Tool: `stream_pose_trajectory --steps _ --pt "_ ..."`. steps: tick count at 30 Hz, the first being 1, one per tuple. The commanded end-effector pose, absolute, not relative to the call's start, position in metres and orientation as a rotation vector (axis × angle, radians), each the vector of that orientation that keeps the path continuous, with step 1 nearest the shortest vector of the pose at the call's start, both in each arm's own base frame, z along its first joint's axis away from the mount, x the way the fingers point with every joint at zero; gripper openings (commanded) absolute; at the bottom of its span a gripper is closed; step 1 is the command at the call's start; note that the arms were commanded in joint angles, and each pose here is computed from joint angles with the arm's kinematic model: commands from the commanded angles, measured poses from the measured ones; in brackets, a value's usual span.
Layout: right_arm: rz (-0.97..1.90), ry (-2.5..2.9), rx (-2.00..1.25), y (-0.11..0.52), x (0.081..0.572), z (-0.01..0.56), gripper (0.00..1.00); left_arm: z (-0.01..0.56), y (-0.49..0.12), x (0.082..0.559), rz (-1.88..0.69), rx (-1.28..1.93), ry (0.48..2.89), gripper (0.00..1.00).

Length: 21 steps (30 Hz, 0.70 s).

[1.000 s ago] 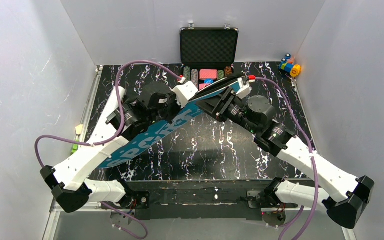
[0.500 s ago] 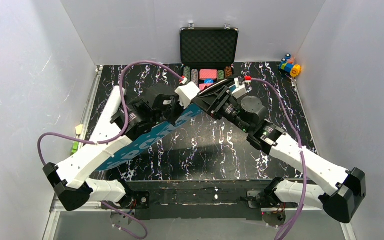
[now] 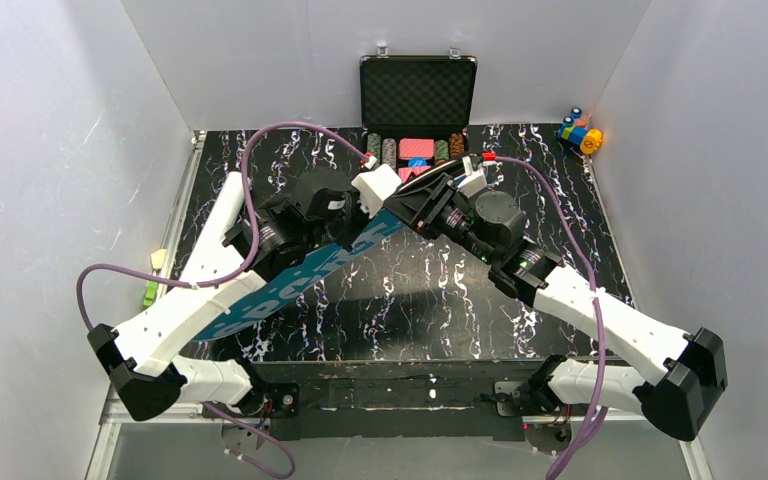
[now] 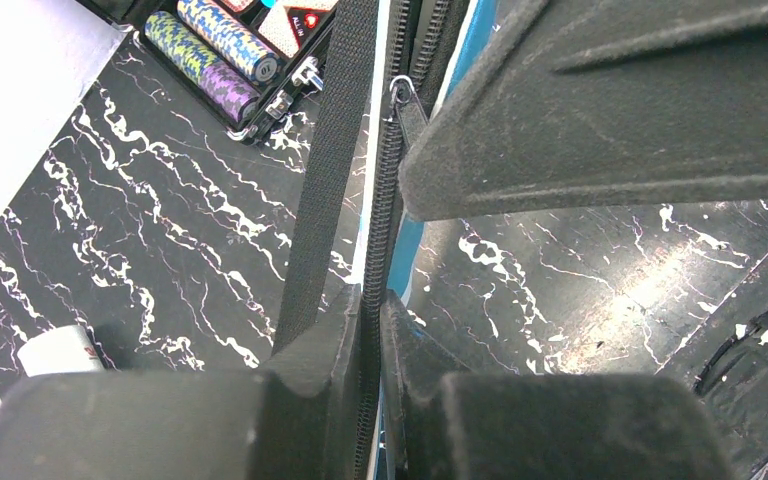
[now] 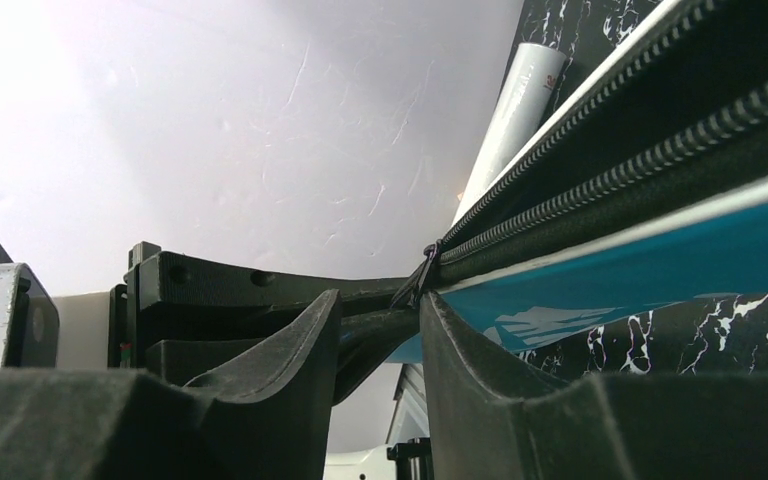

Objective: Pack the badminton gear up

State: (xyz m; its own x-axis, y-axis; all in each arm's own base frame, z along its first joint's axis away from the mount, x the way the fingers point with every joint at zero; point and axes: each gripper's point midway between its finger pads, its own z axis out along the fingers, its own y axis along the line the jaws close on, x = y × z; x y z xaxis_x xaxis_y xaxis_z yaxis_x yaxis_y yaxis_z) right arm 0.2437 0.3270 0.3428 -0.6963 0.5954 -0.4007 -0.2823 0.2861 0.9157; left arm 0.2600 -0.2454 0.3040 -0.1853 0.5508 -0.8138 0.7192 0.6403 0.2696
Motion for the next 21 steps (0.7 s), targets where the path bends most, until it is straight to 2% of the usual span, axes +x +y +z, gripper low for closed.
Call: stream_pose_trajectory --steps 1,8,21 --pt "1.568 1.732 0.266 0.3312 0.2431 0.3725 0.42 0.3374 -0.2481 0.2644 -0.237 0.935 1.759 0.0" --pt "1.565 1.74 0.269 0.3325 0.2443 0.3693 0.38 0.3409 -0.2473 0.2637 -0.238 0.936 1.748 0.0" --pt "1.544 1.731 0.287 0.3304 0.2484 0.3677 0.15 0.345 -0.2485 0.2606 -0.257 0.945 1.735 0.0"
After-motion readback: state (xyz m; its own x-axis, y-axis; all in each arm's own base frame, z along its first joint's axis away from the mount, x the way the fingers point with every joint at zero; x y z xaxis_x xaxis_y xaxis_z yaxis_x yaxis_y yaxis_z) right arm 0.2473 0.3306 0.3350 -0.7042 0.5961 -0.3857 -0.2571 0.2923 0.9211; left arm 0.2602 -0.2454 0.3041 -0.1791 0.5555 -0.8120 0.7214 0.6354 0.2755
